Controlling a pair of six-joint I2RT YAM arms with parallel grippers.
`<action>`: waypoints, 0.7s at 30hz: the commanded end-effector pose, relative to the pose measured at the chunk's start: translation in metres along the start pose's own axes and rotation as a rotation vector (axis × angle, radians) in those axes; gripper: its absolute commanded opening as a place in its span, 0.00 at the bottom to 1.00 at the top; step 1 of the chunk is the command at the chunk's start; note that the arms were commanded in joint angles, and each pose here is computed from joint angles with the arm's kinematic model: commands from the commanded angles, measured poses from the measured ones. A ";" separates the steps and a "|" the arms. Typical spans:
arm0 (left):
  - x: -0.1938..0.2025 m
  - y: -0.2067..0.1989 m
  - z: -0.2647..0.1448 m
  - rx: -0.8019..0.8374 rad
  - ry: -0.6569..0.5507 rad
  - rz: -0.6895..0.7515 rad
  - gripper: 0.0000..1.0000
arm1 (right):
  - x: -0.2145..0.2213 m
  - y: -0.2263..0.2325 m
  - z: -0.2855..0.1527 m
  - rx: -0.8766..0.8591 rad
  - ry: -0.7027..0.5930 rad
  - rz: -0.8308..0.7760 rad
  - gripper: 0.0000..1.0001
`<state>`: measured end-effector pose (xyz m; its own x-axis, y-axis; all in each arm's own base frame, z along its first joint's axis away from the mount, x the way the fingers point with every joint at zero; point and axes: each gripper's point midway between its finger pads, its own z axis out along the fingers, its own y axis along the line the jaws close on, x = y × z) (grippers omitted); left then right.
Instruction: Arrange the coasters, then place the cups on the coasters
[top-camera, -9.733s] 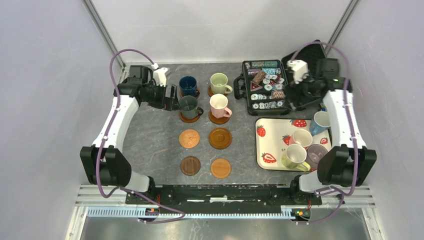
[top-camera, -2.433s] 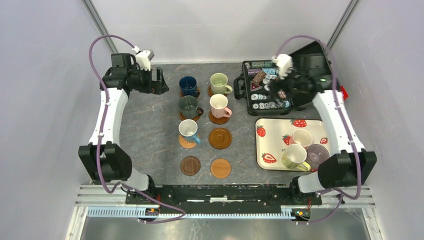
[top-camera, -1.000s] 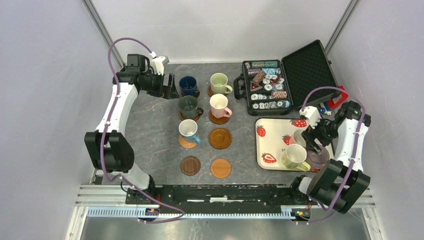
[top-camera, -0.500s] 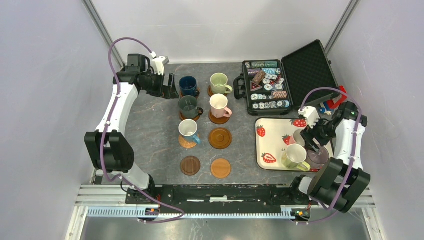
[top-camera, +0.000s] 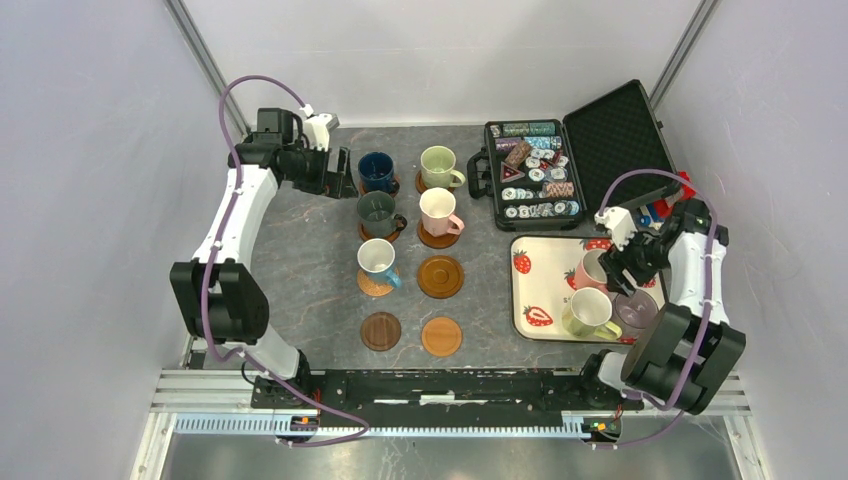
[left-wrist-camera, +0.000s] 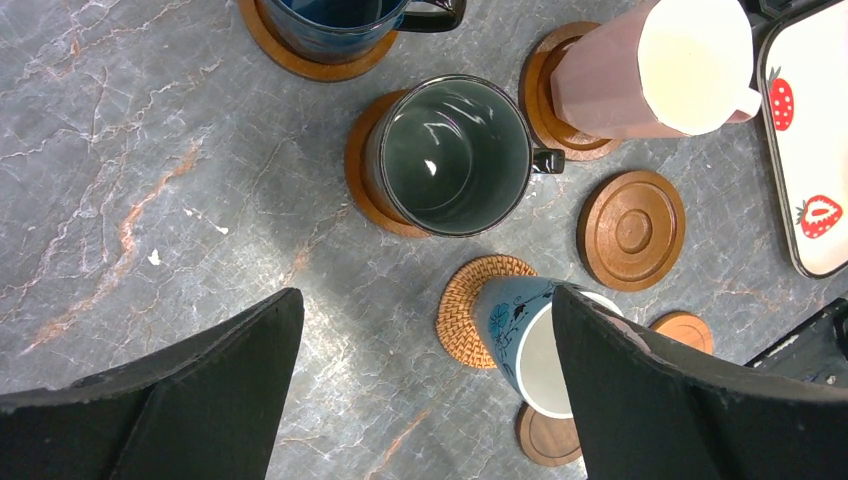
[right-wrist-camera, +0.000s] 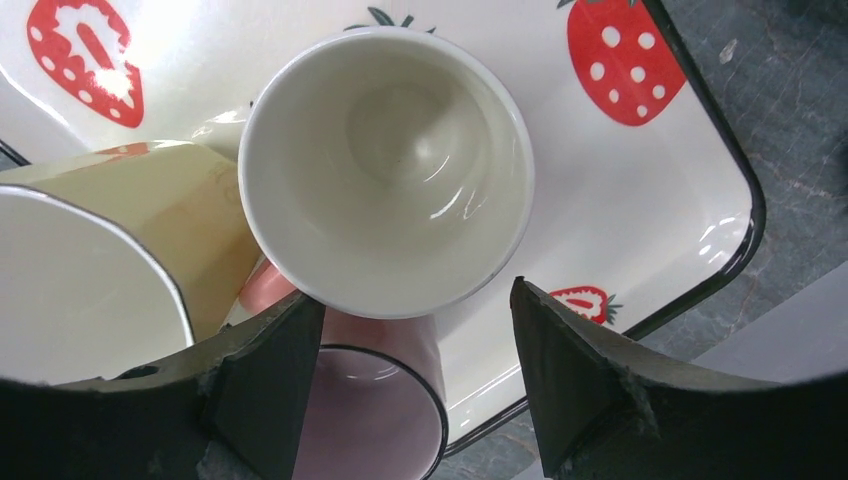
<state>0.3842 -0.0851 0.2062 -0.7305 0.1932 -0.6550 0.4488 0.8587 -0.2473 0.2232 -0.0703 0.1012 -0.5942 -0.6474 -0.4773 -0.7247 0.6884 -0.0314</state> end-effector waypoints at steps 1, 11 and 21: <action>-0.016 0.000 0.002 -0.005 -0.041 -0.014 1.00 | -0.015 -0.010 0.009 0.019 -0.053 -0.012 0.75; -0.014 -0.001 0.004 -0.009 -0.032 -0.014 1.00 | -0.029 -0.042 0.017 0.057 -0.079 -0.005 0.75; -0.012 0.000 0.004 -0.019 -0.026 -0.013 1.00 | -0.028 -0.082 0.005 0.137 -0.049 0.025 0.73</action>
<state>0.3854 -0.0877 0.1991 -0.7465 0.1922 -0.6370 0.4374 0.8632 -0.2522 0.2785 -0.0876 0.0915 -0.6021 -0.6231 -0.4993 -0.6923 0.7189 -0.0622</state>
